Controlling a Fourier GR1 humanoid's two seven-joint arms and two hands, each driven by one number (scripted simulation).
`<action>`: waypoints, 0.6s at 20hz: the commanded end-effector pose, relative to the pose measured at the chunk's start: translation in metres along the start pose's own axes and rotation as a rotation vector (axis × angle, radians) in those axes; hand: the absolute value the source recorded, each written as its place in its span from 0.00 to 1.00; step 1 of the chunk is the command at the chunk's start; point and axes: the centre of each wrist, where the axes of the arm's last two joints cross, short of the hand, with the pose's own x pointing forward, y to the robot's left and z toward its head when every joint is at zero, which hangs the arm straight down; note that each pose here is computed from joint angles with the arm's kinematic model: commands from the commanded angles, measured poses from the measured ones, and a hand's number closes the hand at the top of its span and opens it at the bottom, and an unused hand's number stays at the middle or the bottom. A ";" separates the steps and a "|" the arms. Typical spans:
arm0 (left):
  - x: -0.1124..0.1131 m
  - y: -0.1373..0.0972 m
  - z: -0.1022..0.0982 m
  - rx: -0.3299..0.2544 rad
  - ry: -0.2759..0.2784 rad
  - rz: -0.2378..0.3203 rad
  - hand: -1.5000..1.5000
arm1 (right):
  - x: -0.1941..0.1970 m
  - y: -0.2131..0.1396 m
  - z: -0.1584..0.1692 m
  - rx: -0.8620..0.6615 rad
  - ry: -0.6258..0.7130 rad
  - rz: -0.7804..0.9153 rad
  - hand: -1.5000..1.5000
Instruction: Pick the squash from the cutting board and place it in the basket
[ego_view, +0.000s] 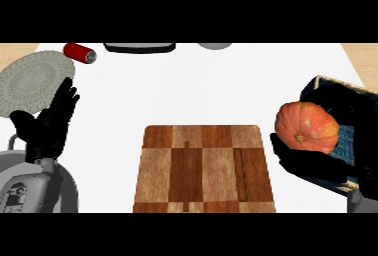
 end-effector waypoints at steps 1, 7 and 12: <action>-0.008 0.010 0.001 0.013 0.003 0.003 0.50 | -0.010 -0.009 -0.039 0.004 0.062 0.014 1.00; -0.002 0.010 -0.002 0.007 0.005 0.004 0.50 | -0.042 -0.017 -0.055 0.011 0.060 0.009 1.00; -0.001 0.002 -0.007 0.015 -0.002 0.001 0.50 | -0.050 -0.053 -0.087 0.064 0.071 -0.076 1.00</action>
